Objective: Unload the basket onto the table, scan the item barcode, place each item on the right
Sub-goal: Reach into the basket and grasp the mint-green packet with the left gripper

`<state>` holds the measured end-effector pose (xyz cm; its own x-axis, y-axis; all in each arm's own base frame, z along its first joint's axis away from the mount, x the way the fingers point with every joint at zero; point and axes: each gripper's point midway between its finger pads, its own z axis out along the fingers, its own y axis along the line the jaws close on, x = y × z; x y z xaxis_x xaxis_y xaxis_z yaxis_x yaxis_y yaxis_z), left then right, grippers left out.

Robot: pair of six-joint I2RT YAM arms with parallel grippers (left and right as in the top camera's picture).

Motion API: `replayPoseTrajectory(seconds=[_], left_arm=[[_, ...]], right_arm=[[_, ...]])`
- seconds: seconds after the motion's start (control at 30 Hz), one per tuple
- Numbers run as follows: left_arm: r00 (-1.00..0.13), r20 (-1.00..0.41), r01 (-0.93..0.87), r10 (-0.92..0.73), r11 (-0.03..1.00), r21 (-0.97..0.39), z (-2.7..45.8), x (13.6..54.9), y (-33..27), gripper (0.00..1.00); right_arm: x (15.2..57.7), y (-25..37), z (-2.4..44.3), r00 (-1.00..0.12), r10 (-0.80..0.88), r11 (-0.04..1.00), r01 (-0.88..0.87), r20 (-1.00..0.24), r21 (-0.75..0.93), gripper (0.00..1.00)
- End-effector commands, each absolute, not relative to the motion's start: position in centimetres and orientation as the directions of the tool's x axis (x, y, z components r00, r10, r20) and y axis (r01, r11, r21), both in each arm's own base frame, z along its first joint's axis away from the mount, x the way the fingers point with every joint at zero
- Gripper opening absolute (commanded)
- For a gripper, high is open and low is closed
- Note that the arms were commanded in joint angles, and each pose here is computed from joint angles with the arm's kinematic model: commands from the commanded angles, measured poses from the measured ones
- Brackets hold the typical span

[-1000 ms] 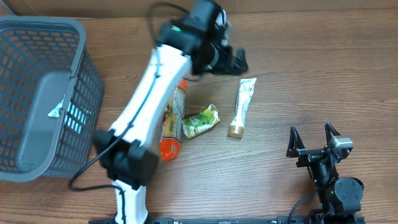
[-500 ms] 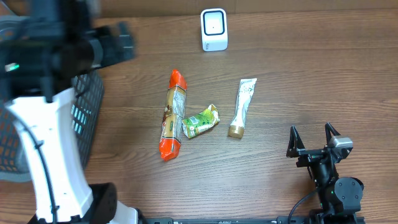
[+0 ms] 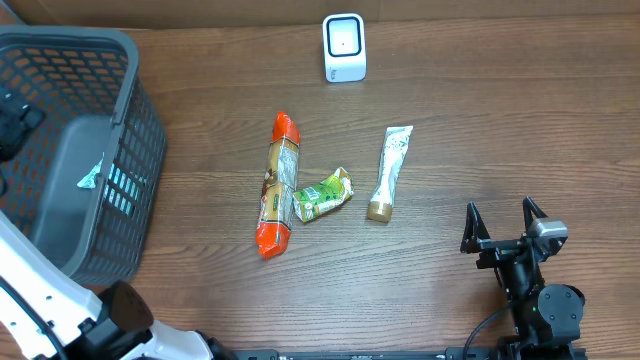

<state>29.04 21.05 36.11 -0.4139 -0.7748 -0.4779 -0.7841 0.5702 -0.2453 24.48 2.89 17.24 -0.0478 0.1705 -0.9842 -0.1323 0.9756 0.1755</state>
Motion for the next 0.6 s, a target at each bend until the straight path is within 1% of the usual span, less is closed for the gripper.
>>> replayPoseTrajectory(seconds=[0.0, 0.17, 0.33, 0.57], left_arm=[[-0.418, -0.424, -0.798, -0.804, 0.547, -0.251, 34.3, 30.0, 21.9, 0.93], [-0.438, -0.372, -0.816, -0.819, 0.536, -0.218, 31.8, 30.6, 22.5, 0.92], [-0.457, -0.311, -0.829, -0.833, 0.526, -0.192, 28.3, 31.1, 23.0, 0.93], [-0.479, -0.207, -0.844, -0.853, 0.513, -0.159, 21.1, 31.5, 23.2, 0.93]], right_arm=[[24.5, 3.0, 17.1, -0.044, 0.173, 0.975, -0.135, -0.984, 0.178, 1.0], [24.5, 3.0, 17.1, -0.044, 0.173, 0.975, -0.135, -0.984, 0.178, 1.0], [24.5, 3.0, 17.1, -0.044, 0.173, 0.975, -0.135, -0.984, 0.178, 1.0], [24.5, 3.0, 17.1, -0.044, 0.173, 0.975, -0.135, -0.984, 0.178, 1.0]])
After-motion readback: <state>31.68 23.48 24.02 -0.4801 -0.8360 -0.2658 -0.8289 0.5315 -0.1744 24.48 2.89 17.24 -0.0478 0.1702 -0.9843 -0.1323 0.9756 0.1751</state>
